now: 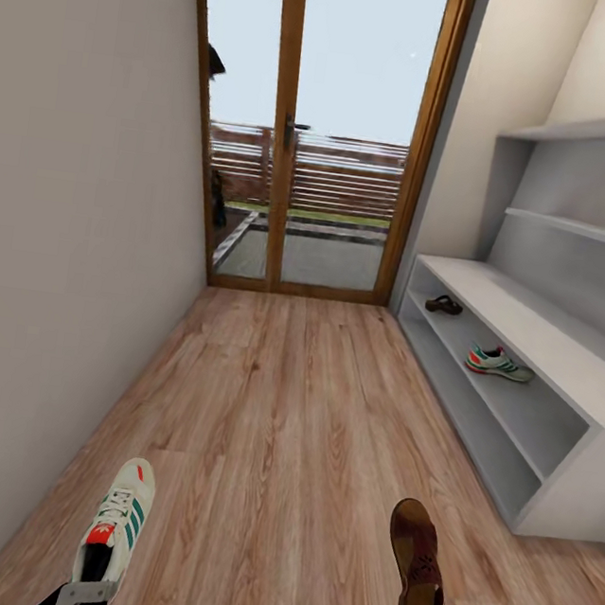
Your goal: Pick up the two gym shoes and the two sandals from the corridor floor and place them onto the hallstand (shoe rack) in the corridor, making sure they are on the rack and not on the floor. Arrange them so the two gym shoes are next to each other and the two sandals are next to each other.
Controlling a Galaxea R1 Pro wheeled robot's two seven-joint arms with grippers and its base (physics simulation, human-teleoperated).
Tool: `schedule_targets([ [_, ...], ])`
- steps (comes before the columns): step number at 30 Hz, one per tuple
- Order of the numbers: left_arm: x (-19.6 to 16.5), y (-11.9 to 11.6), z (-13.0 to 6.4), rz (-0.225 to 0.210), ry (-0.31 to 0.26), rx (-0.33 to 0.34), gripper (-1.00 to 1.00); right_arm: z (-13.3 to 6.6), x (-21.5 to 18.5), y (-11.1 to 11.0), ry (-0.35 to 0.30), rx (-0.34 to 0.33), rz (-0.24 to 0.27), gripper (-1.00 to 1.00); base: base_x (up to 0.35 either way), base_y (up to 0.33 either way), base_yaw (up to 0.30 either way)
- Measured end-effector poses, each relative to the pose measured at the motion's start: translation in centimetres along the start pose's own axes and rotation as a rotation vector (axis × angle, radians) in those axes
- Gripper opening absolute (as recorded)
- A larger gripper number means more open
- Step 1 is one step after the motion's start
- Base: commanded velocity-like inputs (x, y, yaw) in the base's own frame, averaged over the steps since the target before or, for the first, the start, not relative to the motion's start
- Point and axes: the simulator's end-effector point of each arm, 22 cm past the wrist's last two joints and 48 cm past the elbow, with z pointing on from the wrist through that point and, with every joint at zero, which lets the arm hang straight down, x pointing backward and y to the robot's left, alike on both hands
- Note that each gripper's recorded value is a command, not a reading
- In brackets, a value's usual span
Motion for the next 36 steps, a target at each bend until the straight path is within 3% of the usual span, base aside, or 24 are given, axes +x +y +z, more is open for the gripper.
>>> schedule_targets([
  [36, -0.01, 0.10, 0.00, 0.000, 0.000, -0.001, -1.00, -0.01, 0.01, 0.10, 0.000, -0.001, 0.001, -1.00, 0.338, 0.000, 0.000],
])
